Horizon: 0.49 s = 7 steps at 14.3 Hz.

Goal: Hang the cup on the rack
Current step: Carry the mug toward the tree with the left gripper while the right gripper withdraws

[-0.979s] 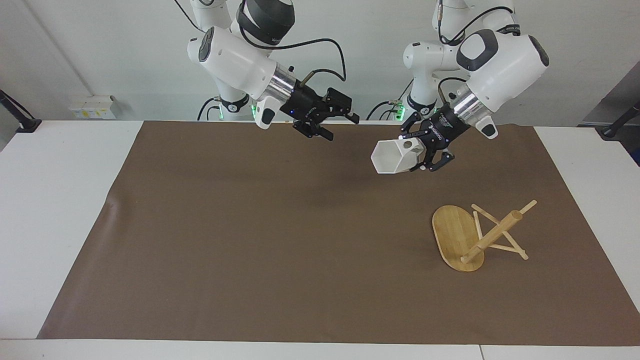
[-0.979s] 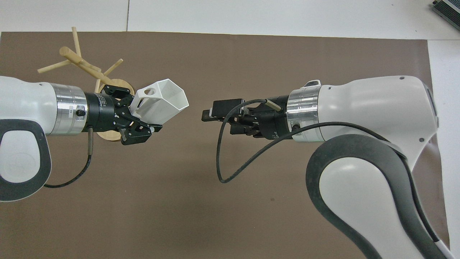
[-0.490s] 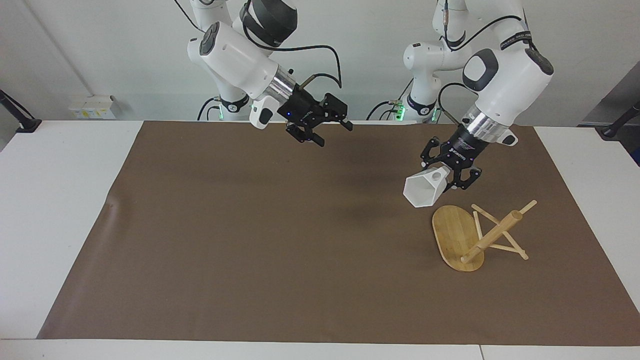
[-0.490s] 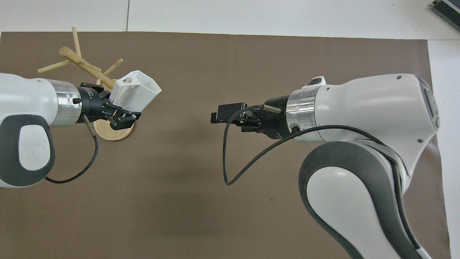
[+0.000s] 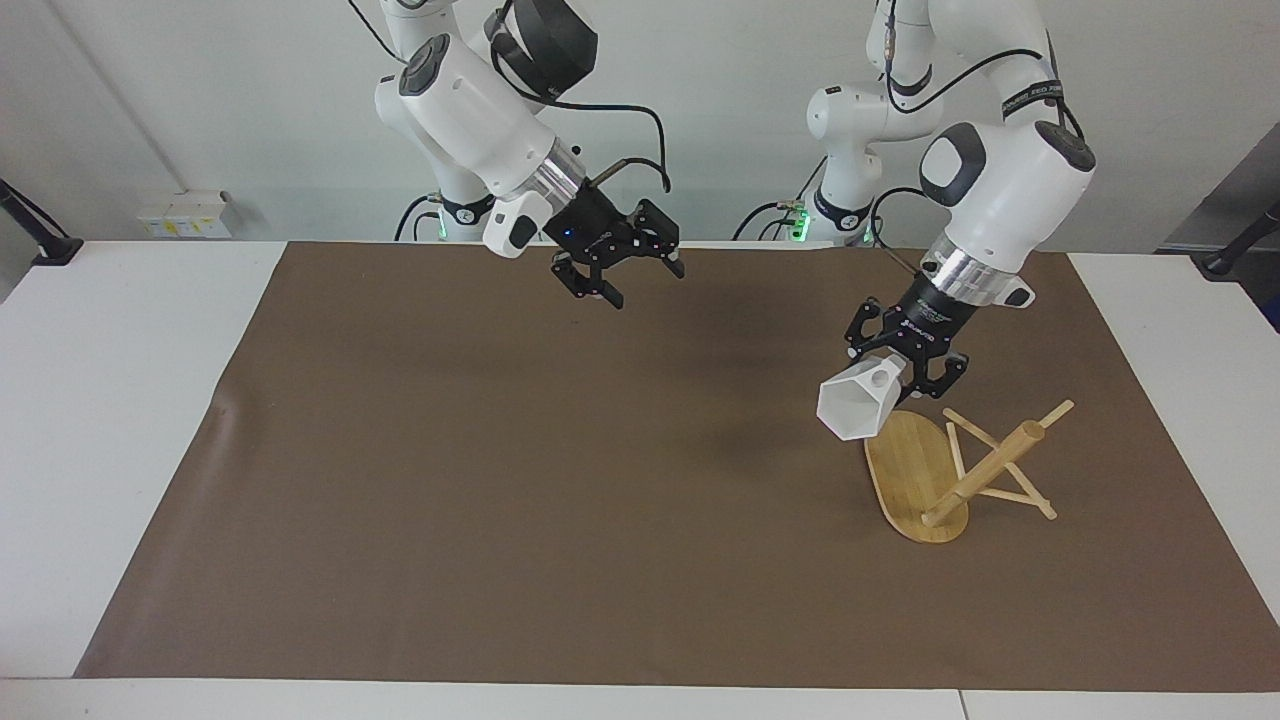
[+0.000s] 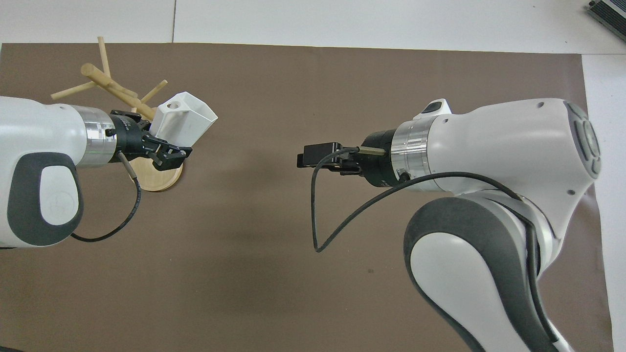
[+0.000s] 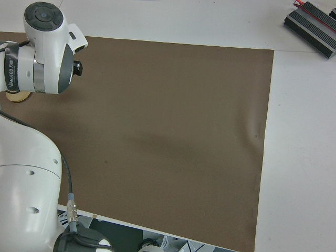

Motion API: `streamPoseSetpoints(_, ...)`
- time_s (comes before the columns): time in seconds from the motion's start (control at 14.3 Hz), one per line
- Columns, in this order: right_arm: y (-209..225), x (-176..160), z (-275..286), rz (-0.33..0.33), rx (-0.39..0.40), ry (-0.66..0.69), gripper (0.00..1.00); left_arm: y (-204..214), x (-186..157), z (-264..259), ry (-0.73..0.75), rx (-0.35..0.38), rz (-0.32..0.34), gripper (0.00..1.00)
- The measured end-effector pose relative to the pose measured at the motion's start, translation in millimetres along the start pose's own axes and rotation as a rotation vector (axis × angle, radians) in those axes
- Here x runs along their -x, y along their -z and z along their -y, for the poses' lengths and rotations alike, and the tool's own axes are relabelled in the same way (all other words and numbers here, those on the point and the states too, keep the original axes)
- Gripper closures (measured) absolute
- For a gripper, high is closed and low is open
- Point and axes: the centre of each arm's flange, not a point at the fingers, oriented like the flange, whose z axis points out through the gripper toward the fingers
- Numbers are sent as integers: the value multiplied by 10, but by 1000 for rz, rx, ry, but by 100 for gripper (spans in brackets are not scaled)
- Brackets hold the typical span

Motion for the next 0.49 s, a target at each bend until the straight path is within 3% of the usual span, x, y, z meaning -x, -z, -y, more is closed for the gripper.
streamPoseSetpoints(0.21,77,-69,-276,-15,145,72,0,-52,-19,-105,15,17,14,28)
streamPoseSetpoints(0.49,262,-163,-825,2,239,86,0,-44,-102,-273,42,30,15,28)
